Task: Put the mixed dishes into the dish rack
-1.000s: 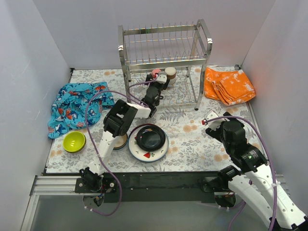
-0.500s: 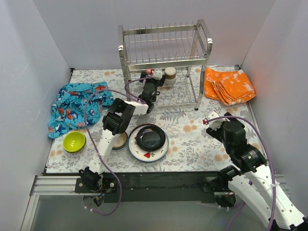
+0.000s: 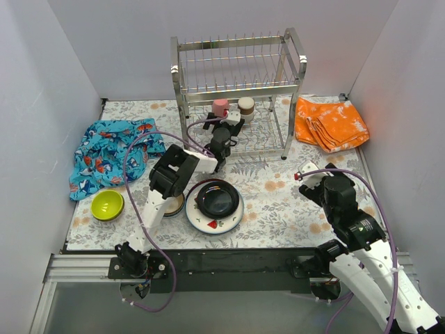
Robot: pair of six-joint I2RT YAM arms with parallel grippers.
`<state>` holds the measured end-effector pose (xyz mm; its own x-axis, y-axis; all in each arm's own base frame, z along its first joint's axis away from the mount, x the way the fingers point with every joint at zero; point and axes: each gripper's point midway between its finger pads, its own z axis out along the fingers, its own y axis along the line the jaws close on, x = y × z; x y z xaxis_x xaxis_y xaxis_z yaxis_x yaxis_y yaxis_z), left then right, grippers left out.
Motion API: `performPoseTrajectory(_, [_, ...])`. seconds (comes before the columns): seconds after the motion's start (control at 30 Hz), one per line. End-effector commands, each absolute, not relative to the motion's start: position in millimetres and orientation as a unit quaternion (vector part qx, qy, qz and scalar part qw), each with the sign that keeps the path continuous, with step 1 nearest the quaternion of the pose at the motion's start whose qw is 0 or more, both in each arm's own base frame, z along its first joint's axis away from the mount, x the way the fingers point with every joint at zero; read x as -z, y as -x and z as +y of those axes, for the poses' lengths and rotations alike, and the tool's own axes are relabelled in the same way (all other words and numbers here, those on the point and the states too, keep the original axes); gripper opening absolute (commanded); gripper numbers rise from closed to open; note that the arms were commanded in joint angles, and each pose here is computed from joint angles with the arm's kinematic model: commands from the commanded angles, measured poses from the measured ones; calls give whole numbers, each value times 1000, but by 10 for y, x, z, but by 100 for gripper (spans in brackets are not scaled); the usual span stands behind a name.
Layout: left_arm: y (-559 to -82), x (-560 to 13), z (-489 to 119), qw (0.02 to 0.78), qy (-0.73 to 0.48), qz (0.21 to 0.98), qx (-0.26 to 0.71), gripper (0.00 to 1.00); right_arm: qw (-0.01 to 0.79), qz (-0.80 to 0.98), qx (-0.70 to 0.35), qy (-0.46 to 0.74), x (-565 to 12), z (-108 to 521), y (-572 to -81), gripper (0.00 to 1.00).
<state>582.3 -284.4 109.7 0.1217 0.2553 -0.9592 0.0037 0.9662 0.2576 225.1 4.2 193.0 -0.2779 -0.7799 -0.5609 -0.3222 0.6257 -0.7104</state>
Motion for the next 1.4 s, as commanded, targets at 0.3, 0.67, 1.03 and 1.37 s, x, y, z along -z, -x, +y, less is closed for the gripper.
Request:
performPoseTrajectory(0.3, [-5125, -1484, -2587, 712, -97, 691, -78, 98, 519, 744, 240, 345, -2159, 60, -2297, 79])
performPoseTrajectory(0.67, [-3676, -1872, -3284, 723, -301, 619, 65, 98, 527, 740, 238, 344, -2096, 39, -2241, 79])
performPoseTrajectory(1.03, [-2245, -1827, -3049, 509, -418, 709, 252, 98, 518, 756, 196, 348, -2063, 113, -2137, 79])
performPoseTrajectory(1.37, [-1868, -1828, -2150, 401, -474, 758, 198, 98, 470, 772, 70, 421, -1693, 654, -2192, 82])
